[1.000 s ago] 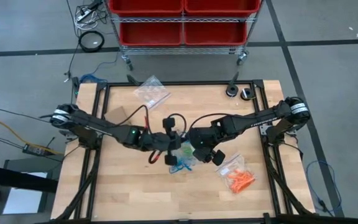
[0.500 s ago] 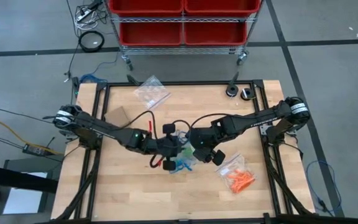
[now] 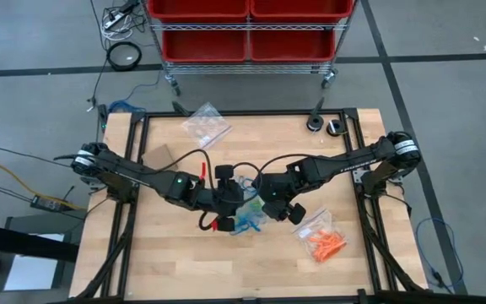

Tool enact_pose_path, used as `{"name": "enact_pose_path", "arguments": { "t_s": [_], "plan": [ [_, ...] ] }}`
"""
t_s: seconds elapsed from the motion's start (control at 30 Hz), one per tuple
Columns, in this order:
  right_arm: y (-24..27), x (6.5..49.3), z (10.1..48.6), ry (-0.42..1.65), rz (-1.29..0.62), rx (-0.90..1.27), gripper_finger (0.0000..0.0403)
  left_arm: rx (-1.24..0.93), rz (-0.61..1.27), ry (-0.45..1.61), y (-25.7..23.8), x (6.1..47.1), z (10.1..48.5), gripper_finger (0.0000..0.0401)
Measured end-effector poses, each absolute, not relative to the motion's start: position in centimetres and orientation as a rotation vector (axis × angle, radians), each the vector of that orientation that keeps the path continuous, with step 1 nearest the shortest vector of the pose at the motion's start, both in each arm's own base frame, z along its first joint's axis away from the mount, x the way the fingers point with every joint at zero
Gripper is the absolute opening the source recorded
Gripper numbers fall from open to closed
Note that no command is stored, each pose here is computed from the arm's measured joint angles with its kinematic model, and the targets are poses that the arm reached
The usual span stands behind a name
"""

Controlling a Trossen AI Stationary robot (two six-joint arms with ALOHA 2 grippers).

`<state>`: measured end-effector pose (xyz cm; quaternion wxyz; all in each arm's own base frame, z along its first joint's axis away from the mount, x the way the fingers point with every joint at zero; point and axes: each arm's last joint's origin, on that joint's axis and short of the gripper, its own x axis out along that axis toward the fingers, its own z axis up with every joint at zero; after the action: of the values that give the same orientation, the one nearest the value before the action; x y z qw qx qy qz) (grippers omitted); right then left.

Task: Sort rubber bands
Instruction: Put the blue rubber band into the transparent zip bag

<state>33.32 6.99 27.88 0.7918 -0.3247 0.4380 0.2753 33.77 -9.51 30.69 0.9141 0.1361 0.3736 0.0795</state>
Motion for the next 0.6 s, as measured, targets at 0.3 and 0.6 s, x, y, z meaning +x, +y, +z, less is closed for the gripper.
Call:
{"name": "enact_pose_path", "arguments": {
  "t_s": [0.3, 0.6],
  "plan": [
    [6.5, 32.6, 28.3, 1.001, 0.491, -0.745, 0.0000, 0.290, 0.253, 0.996, -9.5, 31.4, 29.2, 0.0183],
    [5.3, 30.4, 32.3, 0.879, 0.369, -0.683, 0.0000, 0.189, 0.153, 0.937, -10.3, 31.0, 21.6, 0.0183]
  ]
}}
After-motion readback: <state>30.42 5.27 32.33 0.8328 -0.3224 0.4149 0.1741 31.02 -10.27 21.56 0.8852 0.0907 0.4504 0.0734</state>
